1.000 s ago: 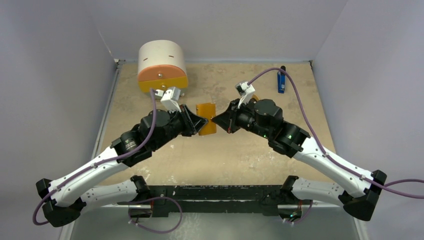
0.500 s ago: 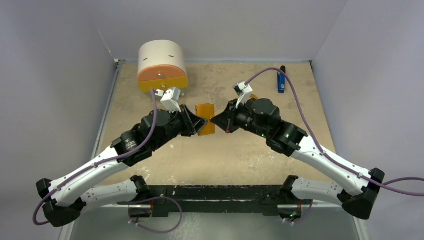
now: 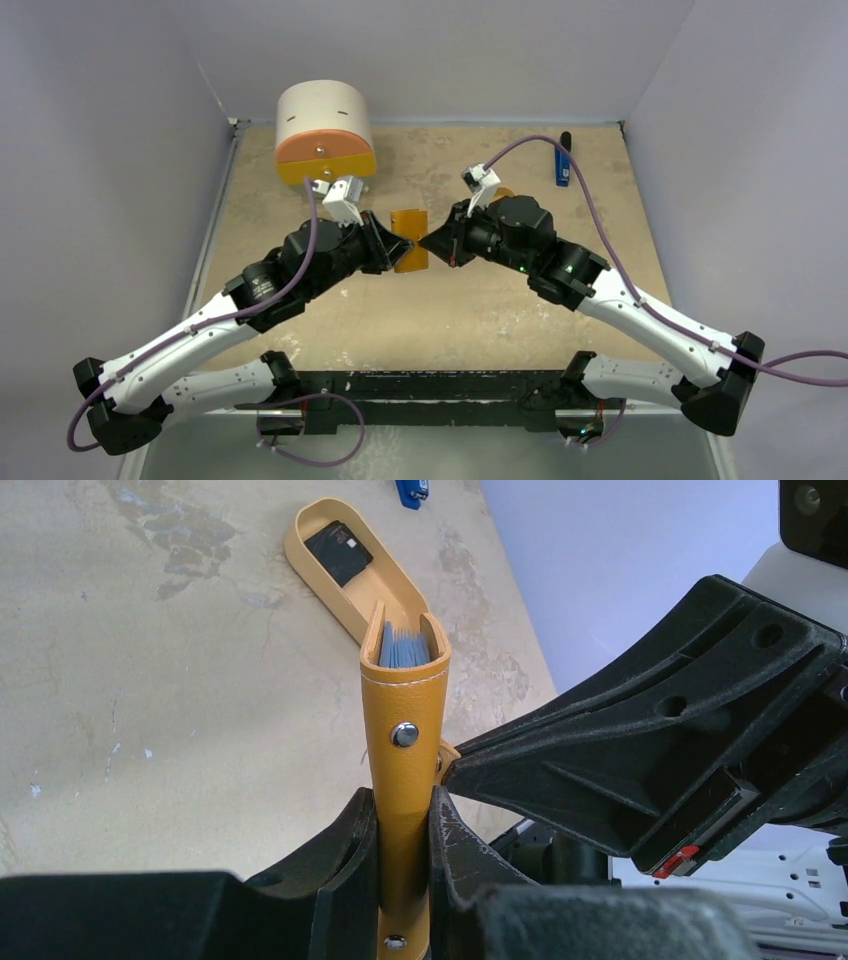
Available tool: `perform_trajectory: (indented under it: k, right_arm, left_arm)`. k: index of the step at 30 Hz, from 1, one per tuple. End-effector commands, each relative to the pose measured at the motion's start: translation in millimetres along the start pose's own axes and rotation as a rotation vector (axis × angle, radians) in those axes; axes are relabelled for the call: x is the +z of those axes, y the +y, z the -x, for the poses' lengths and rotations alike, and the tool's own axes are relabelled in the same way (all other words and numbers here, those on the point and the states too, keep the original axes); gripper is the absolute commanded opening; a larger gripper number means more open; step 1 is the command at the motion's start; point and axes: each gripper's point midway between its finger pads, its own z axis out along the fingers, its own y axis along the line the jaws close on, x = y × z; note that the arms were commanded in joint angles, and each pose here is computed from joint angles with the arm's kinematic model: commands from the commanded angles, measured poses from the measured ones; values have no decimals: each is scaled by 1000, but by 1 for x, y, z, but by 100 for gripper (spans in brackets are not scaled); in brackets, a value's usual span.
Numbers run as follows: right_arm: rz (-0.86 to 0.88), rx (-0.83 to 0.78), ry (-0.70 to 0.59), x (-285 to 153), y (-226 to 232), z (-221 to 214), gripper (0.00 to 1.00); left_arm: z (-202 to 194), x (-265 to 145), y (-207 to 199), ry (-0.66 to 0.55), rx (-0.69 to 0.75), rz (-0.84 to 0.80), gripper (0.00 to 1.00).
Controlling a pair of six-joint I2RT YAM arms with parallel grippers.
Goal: Put the credit cards into the card holder
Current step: Close the card holder.
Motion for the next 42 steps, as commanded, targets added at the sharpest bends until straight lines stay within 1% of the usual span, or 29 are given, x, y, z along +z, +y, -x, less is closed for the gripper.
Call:
perform_trajectory:
  k: [1, 6, 10, 18, 25, 30, 32, 37, 42]
  right_arm:
    - [53, 7, -18, 6, 16, 11, 0]
    - [49, 8, -13, 9, 14, 10, 0]
    - [49, 9, -7, 11, 14, 8, 0]
    - [51, 12, -2, 14, 14, 7, 0]
    - [56, 13, 2, 15, 15, 7, 0]
    - [57, 15, 6, 17, 15, 7, 0]
    - [57, 14, 8, 17, 16, 7, 0]
    - [55, 14, 9, 17, 15, 7, 0]
    - [61, 8, 6, 13, 17, 8, 0]
  left_arm:
    - [22, -17, -70, -35, -55, -305, 0]
    - [22, -19, -77, -31, -67, -340, 0]
    - [21, -24, -90, -8, -84, -403, 0]
    - [31, -38, -104, -31, -100, -473, 0]
    - [34, -46, -118, -16, -135, -539, 0]
    - [31, -50, -123, 9, -129, -567, 0]
    - [35, -53, -129, -5, -128, -598, 0]
    - [35, -52, -126, -11, -114, -584, 0]
    - [29, -44, -104, -13, -84, -472, 0]
